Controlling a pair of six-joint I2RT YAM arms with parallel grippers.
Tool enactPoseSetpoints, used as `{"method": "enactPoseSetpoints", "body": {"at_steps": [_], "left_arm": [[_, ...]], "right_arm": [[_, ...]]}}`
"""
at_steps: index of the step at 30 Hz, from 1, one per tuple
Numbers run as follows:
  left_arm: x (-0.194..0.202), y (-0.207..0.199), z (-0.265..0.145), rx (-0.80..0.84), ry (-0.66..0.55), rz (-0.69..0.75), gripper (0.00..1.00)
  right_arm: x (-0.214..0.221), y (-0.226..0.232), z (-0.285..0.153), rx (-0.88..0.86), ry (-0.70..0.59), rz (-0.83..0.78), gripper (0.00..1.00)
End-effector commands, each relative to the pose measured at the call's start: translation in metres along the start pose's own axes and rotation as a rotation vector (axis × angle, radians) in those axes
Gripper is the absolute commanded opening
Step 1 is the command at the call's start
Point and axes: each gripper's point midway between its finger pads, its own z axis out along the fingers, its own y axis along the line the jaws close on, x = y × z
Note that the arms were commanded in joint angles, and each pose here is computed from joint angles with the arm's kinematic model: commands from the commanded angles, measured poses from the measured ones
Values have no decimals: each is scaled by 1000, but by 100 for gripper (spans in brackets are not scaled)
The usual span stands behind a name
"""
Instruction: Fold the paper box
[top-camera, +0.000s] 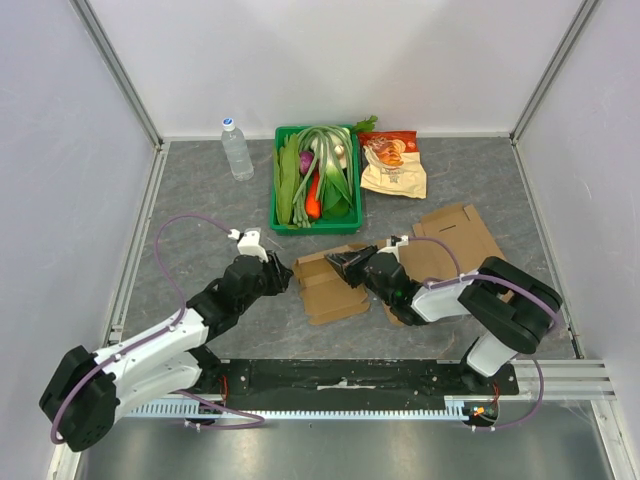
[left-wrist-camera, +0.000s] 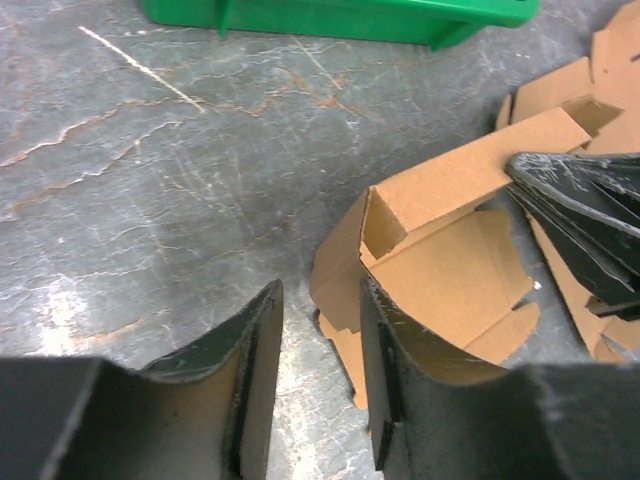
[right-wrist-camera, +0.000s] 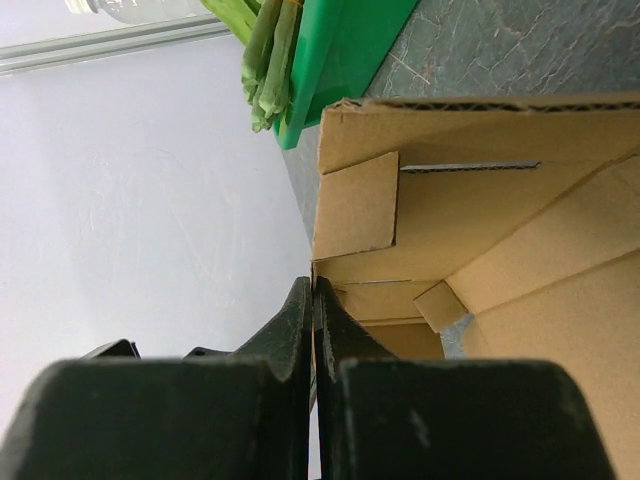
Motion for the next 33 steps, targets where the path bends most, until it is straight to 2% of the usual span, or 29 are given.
{"method": "enactPoseSetpoints", "body": {"at_steps": [1,3,5,9,12,22,28,33], "left_arm": [[-22,15,1,-114,-79,-8,40],[-21,35,-4,-222,-82,-51,39],[-24,35,-2,-231,-78,-46,43],[-12,16,18,-144,39,64,52],[-10,-3,27,-48,63,127,55],[-25,-13,26,17,-23,175,50],[-16,-12,29,10,7,162,50],[6,-15,32,-4,83,70,46]], "right_arm": [[1,30,6,-124,-15,-6,0],[-1,25,6,-115,-19,-5,0],[-2,22,5,-114,-19,1,0],[-1,20,7,-116,-12,11,0],[0,23,7,-128,-9,21,0],[0,16,1,-122,-4,-26,0],[-2,7,-1,-151,-9,-63,0],[-3,6,-4,-209,-11,-82,0]]}}
